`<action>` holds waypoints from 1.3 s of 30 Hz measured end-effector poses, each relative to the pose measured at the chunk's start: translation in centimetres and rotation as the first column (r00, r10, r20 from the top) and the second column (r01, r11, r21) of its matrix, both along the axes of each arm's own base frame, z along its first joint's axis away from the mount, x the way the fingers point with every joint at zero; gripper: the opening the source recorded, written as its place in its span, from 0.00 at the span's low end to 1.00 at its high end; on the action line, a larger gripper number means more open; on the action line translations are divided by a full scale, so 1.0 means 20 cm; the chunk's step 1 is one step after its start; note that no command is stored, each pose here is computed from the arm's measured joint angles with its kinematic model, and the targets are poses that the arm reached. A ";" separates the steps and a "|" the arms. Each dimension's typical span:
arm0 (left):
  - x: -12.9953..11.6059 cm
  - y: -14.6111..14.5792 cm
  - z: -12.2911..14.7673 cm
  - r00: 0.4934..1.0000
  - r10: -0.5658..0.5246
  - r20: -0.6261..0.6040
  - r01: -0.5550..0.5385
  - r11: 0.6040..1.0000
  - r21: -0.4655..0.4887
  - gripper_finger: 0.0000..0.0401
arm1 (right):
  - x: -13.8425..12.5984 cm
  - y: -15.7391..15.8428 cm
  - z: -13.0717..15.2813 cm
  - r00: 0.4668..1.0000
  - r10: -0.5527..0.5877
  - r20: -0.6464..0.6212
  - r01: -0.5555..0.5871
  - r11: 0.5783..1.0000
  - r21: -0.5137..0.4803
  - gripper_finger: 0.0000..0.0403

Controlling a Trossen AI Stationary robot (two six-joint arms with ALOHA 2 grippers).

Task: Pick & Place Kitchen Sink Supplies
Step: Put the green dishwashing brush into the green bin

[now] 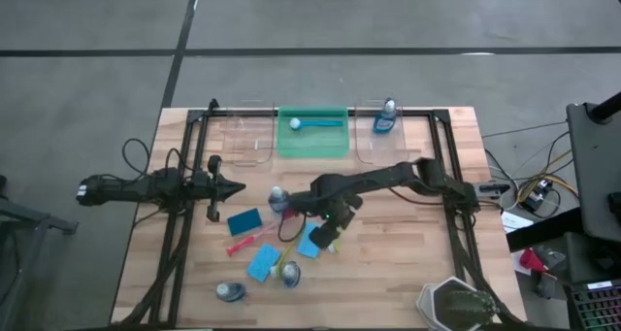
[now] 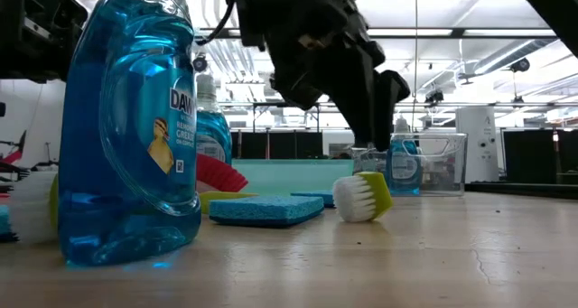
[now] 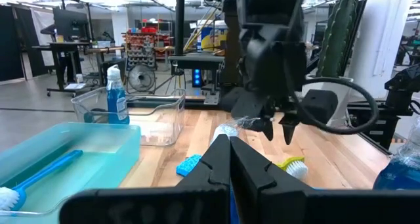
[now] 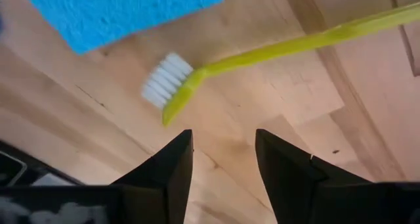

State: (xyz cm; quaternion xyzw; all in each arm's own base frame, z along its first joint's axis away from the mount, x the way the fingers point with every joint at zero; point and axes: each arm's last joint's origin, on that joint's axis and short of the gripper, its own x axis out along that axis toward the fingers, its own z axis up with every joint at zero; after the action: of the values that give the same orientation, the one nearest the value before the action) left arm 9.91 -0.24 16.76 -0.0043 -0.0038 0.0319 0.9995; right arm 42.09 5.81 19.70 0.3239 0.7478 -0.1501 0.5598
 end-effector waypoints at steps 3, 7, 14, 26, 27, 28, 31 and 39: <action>0.00 0.00 0.00 1.000 0.000 0.000 0.000 1.000 0.000 0.01 | -0.03 0.03 0.01 1.000 -0.006 0.000 0.006 0.999 -0.040 0.40; 0.00 0.00 0.00 1.000 0.000 0.000 0.000 1.000 0.000 0.01 | -0.04 0.06 -0.01 0.996 -0.064 0.057 0.067 0.996 -0.057 0.38; 0.00 0.00 0.00 1.000 0.000 0.000 0.000 1.000 0.000 0.01 | -0.09 0.12 0.00 0.962 -0.269 0.045 0.273 0.954 -0.127 0.34; 0.00 0.00 0.00 1.000 0.001 0.000 -0.001 1.000 0.000 0.01 | -0.06 0.11 0.00 0.708 -0.694 0.126 0.704 0.681 -0.203 0.32; 0.00 0.00 0.00 1.000 0.000 0.000 0.000 1.000 0.000 0.01 | -0.06 0.12 -0.01 0.691 -0.712 0.123 0.720 0.661 -0.211 0.33; 0.00 0.00 0.00 1.000 0.000 0.000 0.000 1.000 0.000 0.01 | -0.07 0.12 -0.02 0.672 -0.730 0.127 0.737 0.640 -0.220 0.34; 0.00 0.00 0.00 1.000 0.000 0.000 0.000 1.000 0.000 0.01 | -0.07 0.11 -0.03 0.624 -0.770 0.129 0.774 0.587 -0.237 0.35; 0.00 0.00 0.00 1.000 0.000 0.000 0.000 1.000 0.000 0.01 | -0.08 0.10 -0.15 0.545 -0.828 0.135 0.831 0.511 -0.217 0.35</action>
State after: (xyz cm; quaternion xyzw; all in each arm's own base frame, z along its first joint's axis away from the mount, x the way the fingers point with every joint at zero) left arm 9.91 -0.24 16.76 -0.0044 -0.0040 0.0319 0.9995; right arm 40.46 7.73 16.65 0.5673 0.4722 -0.4916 0.4621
